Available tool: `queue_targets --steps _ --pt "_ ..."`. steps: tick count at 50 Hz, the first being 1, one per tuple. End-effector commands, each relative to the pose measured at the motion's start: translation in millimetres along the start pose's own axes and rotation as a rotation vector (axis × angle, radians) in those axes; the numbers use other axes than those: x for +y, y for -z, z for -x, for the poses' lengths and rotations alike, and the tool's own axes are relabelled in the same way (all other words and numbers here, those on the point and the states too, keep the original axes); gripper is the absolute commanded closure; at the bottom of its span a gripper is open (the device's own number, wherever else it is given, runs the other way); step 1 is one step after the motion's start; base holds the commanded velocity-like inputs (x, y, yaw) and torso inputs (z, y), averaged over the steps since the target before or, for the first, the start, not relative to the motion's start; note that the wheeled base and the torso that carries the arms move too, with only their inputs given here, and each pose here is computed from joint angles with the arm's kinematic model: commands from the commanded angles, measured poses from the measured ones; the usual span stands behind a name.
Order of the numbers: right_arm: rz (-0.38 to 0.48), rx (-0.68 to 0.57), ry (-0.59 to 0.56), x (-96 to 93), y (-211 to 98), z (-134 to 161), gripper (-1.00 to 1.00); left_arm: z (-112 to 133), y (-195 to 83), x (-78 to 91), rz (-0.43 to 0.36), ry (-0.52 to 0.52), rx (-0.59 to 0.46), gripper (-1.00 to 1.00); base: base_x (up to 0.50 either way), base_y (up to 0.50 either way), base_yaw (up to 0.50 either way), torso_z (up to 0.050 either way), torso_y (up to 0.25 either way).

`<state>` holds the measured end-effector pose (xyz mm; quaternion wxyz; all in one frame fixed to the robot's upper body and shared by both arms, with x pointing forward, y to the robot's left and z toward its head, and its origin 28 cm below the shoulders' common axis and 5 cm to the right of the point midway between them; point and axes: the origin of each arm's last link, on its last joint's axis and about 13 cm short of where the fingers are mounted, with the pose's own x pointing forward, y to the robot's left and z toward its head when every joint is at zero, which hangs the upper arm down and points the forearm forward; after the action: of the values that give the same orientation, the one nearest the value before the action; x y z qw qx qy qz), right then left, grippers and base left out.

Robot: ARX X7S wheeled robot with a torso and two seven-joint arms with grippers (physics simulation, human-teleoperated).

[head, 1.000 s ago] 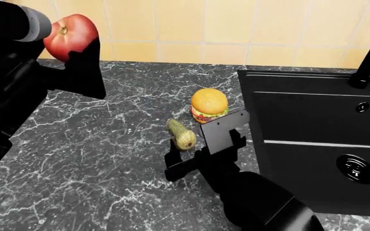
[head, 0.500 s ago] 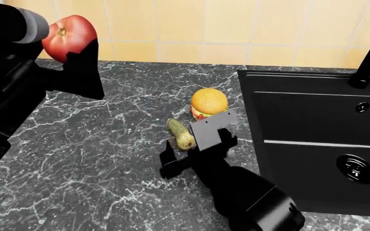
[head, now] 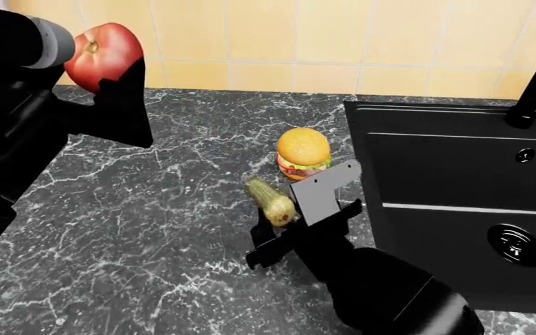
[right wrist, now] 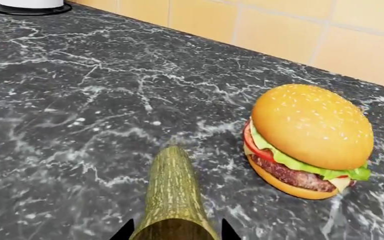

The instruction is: Pick up the fruits and vegetables and place them in the sink. Turn on the sink faucet to wash them. Then turn the sink off and put them in the tray.

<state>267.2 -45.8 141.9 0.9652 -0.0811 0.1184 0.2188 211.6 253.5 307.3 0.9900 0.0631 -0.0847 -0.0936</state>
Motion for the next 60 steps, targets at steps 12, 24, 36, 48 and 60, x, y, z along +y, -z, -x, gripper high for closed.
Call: queue_targets --steps 12,24,36,48,60 --pt "0.019 -0.214 0.066 -33.3 -47.2 88.4 1.00 6.9 -9.7 -7.1 -0.017 0.009 -0.042 1.00 0.00 0.00 0.00 0.000 0.002" --pt "-0.023 -0.262 0.138 -51.4 -59.2 118.2 1.00 10.7 -12.1 -12.9 -0.037 0.032 -0.054 1.00 0.01 -0.44 0.00 0.000 0.001" --pt "-0.040 -0.268 0.175 -61.5 -58.8 130.7 1.00 12.2 -15.4 -16.6 -0.062 0.046 -0.055 1.00 0.00 -0.50 0.00 0.001 0.001" --pt "-0.039 -0.257 0.183 -65.4 -56.9 136.7 1.00 12.8 -14.4 -20.4 -0.092 0.066 -0.048 1.00 0.03 -0.50 0.00 0.000 0.002" --pt "-0.019 -0.259 0.185 -67.4 -66.4 145.7 1.00 17.2 -21.4 -20.4 -0.128 0.092 -0.046 1.00 0.03 -0.50 0.00 0.001 0.001"
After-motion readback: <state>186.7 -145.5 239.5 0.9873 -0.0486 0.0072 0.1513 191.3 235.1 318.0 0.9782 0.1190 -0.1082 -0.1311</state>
